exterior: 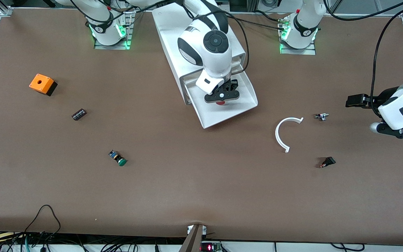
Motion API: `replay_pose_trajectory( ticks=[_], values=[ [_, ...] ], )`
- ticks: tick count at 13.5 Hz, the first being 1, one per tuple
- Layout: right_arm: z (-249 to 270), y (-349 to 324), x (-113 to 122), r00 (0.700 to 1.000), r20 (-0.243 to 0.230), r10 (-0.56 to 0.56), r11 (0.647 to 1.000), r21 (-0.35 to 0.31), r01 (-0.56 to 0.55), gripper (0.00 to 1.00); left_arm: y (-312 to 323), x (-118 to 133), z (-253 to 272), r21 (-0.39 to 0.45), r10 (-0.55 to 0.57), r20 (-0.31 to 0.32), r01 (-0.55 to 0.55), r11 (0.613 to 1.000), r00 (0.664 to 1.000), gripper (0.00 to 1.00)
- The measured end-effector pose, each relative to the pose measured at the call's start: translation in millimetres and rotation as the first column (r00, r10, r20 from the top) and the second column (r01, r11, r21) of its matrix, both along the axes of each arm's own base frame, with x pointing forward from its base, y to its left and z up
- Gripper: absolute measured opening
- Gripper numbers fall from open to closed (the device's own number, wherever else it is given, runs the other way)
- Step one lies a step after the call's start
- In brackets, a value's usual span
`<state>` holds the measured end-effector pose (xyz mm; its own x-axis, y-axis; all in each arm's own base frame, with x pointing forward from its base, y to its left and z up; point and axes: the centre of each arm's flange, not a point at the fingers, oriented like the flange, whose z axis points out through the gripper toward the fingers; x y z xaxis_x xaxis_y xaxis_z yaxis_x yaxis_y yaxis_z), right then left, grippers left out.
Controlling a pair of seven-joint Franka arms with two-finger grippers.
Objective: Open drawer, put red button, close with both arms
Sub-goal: 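Carry the red button into the open drawer and release it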
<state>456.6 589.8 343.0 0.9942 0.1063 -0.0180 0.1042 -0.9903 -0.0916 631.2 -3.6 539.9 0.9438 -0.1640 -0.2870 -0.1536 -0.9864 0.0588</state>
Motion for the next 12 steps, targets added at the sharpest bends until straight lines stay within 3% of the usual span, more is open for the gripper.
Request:
replay_pose_trajectory(
  ticks=[3, 7, 9, 12],
  values=[
    [-11, 1, 0, 1.000, 0.002, 0.007, 1.000, -0.017, -0.007, 0.42, -5, 1, 0, 0.048, -0.020, 0.006, 0.020, 0.999, 1.000, 1.00],
    [13, -8, 19, 0.999, 0.039, -0.022, 1.000, 0.005, 0.022, 0.78, -9, 1, 0, 0.056, -0.029, 0.008, 0.028, 0.998, 1.000, 1.00],
    [47, -29, 41, 0.996, 0.059, -0.062, 0.998, 0.022, 0.061, 1.00, -8, 1, 0, 0.069, -0.030, 0.007, 0.030, 0.997, 1.000, 1.00],
    [124, -118, 98, 0.994, 0.069, -0.087, 0.996, 0.017, 0.086, 1.00, -9, 1, 0, 0.076, -0.033, 0.006, 0.032, 0.997, 0.999, 1.00]
  ],
)
